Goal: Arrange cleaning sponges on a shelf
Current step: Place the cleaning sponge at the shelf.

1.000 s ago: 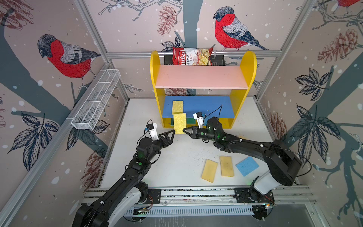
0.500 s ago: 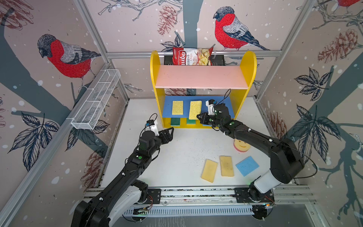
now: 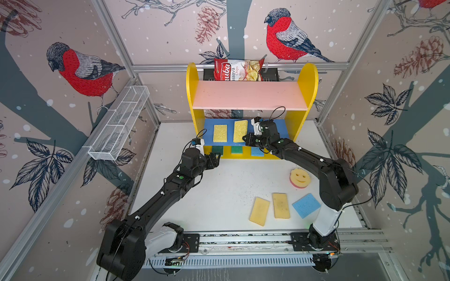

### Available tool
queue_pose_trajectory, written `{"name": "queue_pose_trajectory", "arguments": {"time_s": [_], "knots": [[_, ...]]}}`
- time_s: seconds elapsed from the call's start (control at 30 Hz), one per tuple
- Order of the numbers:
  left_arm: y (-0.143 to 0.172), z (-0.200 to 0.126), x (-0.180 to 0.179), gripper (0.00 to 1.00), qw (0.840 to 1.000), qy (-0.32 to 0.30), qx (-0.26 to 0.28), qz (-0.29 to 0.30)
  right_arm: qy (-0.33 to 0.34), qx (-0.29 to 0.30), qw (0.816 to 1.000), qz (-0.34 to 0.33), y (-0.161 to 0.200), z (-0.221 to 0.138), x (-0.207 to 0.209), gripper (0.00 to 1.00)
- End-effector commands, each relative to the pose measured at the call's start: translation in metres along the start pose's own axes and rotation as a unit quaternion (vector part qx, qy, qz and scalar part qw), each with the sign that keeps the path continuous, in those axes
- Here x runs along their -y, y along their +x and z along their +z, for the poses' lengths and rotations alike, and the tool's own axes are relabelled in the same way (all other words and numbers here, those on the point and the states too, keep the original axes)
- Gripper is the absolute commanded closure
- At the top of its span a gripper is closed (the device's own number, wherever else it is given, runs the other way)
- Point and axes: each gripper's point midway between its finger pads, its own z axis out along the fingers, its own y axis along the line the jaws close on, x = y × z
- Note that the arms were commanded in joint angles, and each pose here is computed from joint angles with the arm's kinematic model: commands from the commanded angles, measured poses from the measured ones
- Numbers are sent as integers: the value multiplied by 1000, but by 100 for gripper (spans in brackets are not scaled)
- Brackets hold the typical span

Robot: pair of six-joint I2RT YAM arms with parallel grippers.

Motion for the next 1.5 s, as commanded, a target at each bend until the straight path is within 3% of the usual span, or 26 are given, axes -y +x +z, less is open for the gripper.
{"name": "queue_pose_trajectory", "arguments": {"time_s": [0.0,0.5,1.13,1.47], "knots": [[-7,6,11,28,1000,25,1,14,5,-22,1000,-11,5,6,5,100],[0,14,11,28,999,33,-14,7,41,-79,996,-29,10,24,23,99],[4,3,1,28,1000,10,-7,16,48,-78,995,-31,9,13,23,98],[5,1,-1,28,1000,4,-9,17,53,-86,994,-37,5,21,29,92]]}}
